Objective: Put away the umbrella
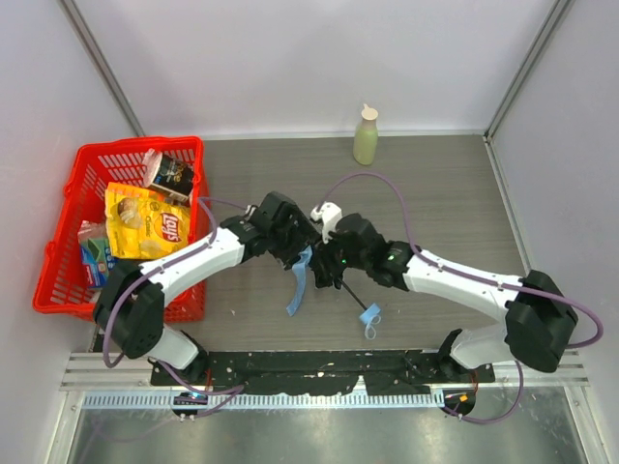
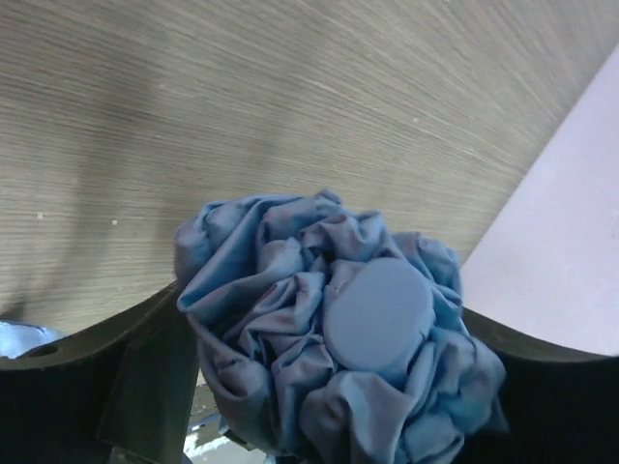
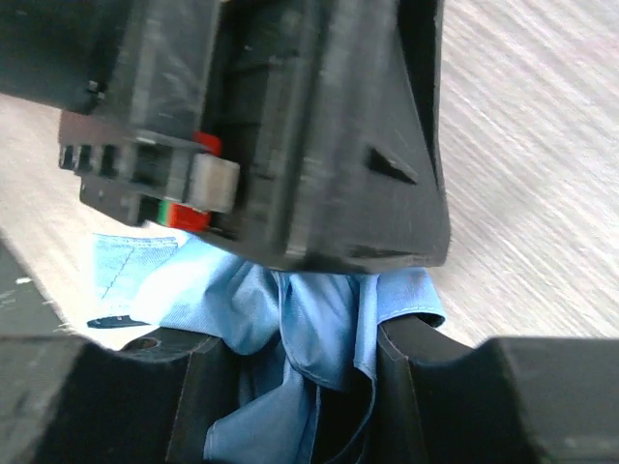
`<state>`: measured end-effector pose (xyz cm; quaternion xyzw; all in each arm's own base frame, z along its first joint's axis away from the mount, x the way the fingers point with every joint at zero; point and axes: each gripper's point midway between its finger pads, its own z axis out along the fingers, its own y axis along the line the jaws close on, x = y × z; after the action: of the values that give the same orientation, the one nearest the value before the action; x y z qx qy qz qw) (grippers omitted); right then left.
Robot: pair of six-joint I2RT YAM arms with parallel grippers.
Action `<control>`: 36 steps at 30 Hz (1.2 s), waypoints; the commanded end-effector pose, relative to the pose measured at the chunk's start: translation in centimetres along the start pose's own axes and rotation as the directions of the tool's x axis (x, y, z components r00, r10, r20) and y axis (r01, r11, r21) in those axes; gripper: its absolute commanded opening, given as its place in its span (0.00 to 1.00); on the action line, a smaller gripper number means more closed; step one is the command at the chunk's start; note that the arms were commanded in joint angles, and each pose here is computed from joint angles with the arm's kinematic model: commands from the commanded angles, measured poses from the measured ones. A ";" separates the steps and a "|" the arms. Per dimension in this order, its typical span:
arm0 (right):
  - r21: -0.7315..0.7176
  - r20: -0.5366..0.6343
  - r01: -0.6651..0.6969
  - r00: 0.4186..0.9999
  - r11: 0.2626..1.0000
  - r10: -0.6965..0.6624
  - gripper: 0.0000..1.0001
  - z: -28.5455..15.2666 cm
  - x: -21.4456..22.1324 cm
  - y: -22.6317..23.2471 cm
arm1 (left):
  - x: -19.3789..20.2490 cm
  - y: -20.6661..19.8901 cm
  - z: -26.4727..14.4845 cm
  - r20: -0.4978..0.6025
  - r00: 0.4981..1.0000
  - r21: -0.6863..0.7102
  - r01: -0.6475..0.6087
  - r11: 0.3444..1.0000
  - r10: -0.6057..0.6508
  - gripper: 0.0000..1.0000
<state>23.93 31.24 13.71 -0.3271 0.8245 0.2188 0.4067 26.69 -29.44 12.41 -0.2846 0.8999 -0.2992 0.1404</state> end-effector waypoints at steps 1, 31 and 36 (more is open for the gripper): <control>-0.329 0.263 -0.082 0.949 0.941 0.175 0.01 -3.7 -7.6 2.8 | 0.0 -4.0 -2.9 0.041 0.990 0.195 -0.137 0.971 0.132 0.78; -0.206 0.080 -0.342 0.928 0.917 0.364 0.73 -9.3 -4.1 -1.0 | -6.0 -6.7 -5.5 0.349 0.922 0.152 -0.233 0.961 0.168 0.00; -0.363 0.185 -0.296 0.906 0.883 0.380 0.71 -11.7 -8.5 3.2 | -7.2 -7.5 -6.9 0.411 0.895 0.144 -0.253 0.957 0.175 0.00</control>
<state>20.44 27.12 23.10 -0.2163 0.8032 0.4063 0.3782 30.81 -27.81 18.91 -0.2211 0.8727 -0.3029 0.3125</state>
